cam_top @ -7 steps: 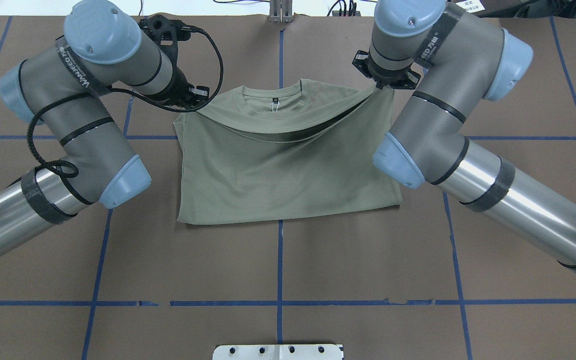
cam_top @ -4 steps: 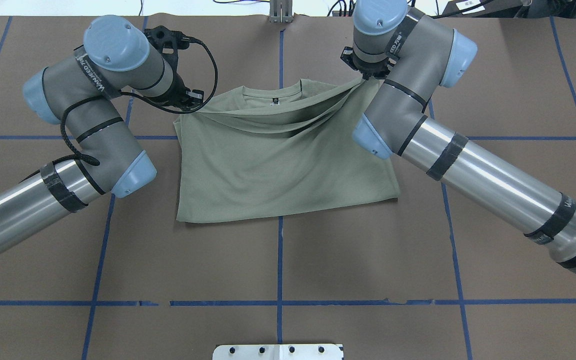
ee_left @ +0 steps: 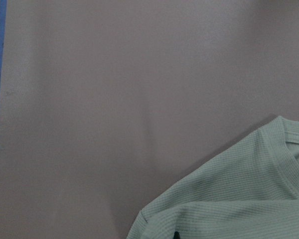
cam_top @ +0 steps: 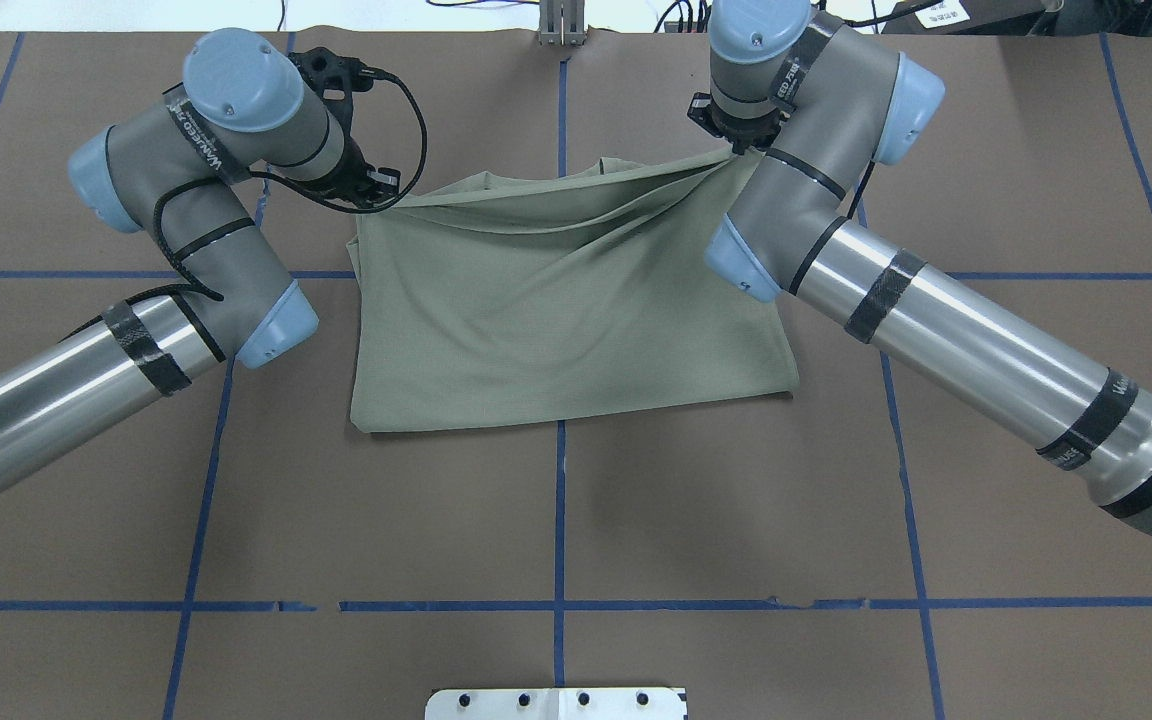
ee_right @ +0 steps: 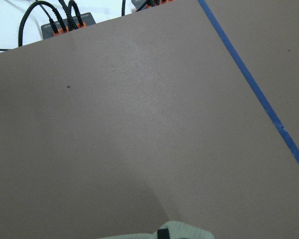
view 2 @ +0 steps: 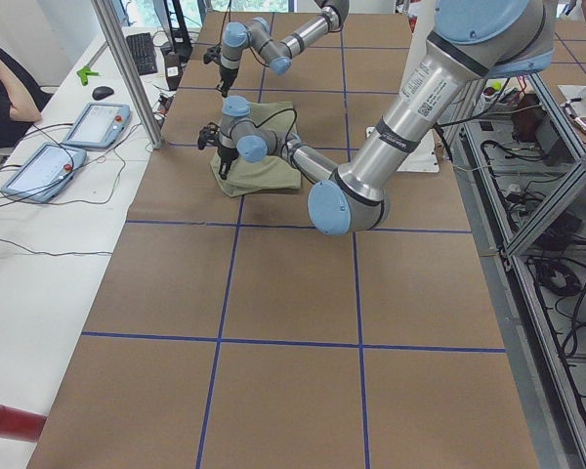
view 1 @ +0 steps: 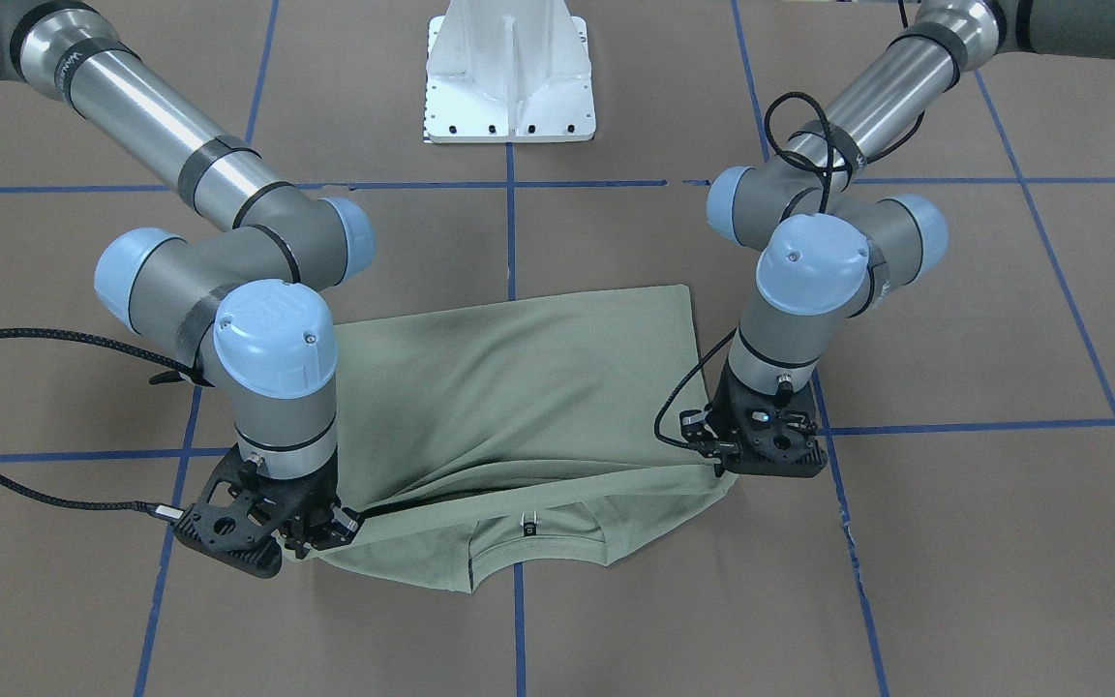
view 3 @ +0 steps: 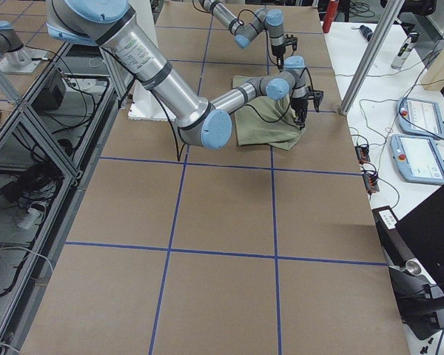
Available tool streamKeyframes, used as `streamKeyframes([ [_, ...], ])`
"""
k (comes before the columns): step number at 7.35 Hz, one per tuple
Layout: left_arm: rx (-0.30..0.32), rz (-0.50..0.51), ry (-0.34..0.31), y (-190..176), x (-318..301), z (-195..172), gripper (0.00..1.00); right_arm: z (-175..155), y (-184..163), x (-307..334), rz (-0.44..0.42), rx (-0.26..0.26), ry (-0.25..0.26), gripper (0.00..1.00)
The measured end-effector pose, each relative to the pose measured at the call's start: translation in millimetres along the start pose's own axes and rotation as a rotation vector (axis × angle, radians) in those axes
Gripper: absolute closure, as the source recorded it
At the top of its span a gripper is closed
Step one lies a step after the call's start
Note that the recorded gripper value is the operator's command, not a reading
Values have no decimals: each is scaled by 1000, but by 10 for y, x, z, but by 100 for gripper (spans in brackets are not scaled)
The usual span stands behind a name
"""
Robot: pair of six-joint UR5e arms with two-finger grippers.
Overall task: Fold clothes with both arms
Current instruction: 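Carry the hem with both grippers over the shirt toward the collar, then release the hem near the collar and pull the left gripper back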
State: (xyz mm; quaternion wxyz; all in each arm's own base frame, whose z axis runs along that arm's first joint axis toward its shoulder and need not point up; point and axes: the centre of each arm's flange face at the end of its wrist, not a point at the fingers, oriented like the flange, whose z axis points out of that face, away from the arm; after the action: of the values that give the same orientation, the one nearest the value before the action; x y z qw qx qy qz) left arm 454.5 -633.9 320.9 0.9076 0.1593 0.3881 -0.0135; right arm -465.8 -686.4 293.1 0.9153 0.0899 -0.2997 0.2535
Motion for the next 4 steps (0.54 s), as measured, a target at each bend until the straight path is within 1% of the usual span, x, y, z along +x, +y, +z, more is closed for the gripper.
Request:
streamKeyframes([
  [1,2,5,0,-14,-25,28,0,110,1,23,-10,-2,3,0],
  [2,7,10,8,-12,-31,32,0,205,4,48,-32,-3,5,0],
  [3,19,18,28,-7,-15,-5,0,216,-10,58,-60,-9,-2,0],
  [4,29,26,58,13,27,-112,0,145,-51,71,-84,-29,-23,0],
])
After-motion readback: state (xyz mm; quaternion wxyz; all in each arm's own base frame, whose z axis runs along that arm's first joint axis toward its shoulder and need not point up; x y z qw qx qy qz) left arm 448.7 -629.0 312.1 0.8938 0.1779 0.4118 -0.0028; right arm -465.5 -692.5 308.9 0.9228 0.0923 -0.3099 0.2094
